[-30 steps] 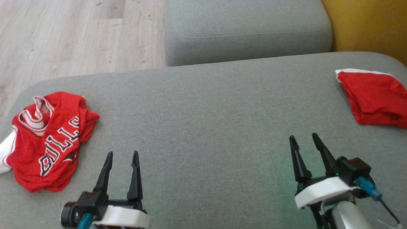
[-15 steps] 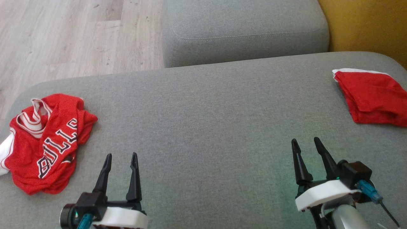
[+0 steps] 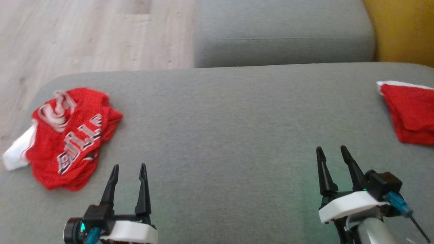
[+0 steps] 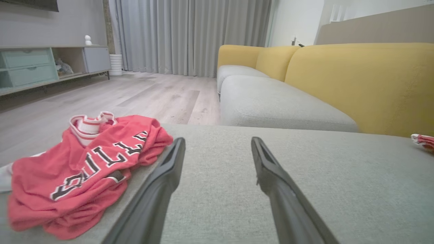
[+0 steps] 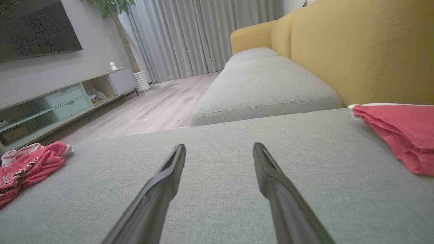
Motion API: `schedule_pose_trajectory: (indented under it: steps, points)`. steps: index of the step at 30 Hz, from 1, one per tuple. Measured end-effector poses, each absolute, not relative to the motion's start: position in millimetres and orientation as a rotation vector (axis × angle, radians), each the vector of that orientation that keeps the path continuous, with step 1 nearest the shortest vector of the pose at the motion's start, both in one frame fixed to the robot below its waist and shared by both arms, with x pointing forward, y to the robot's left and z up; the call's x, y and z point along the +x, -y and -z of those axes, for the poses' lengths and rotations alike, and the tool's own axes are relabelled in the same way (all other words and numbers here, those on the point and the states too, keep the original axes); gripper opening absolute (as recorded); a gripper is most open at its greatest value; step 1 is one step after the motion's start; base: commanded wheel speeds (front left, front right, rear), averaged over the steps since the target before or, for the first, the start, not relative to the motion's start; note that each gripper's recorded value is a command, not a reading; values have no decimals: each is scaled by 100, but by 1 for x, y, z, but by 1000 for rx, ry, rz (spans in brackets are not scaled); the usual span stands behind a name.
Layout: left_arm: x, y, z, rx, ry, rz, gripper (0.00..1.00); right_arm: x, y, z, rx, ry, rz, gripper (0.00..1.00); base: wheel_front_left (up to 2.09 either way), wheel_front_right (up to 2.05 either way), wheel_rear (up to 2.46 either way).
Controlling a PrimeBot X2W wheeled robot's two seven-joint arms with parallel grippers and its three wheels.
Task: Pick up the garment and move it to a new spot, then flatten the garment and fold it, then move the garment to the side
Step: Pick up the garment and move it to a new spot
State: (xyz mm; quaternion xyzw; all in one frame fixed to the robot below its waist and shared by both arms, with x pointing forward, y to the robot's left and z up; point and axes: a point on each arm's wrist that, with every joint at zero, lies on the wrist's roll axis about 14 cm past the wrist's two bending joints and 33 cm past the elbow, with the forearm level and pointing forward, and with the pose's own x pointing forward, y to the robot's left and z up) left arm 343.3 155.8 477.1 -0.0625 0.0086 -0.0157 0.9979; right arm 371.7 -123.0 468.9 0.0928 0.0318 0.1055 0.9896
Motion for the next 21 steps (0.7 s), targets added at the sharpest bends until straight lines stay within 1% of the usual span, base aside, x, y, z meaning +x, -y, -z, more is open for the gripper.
schedule_pose_trajectory:
  steps: [5,7,8,11,16,18,21]
  points:
    - [328,-188,-474,-121,-19,-77,100,382,90,-467,175,-78,-310,100,0,0,0]
    - [319,-206,-473,-115,-19,-138,100,386,72,-467,173,-84,-359,100,0,0,0]
    - [308,-224,-472,-116,-18,-201,100,389,54,-466,171,-92,-410,100,0,0,0]
    - [291,-249,-471,-106,-19,-284,100,392,28,-463,169,-105,-483,100,0,0,0]
    - [268,-280,-471,-77,-22,-386,100,395,-3,-458,169,-125,-566,100,0,0,0]
    - [265,-295,-475,-65,-15,-430,100,397,-14,-451,159,-142,-598,100,0,0,0]
    - [284,-312,-496,-26,31,-438,100,405,-19,-437,144,-171,-622,100,0,0,0]
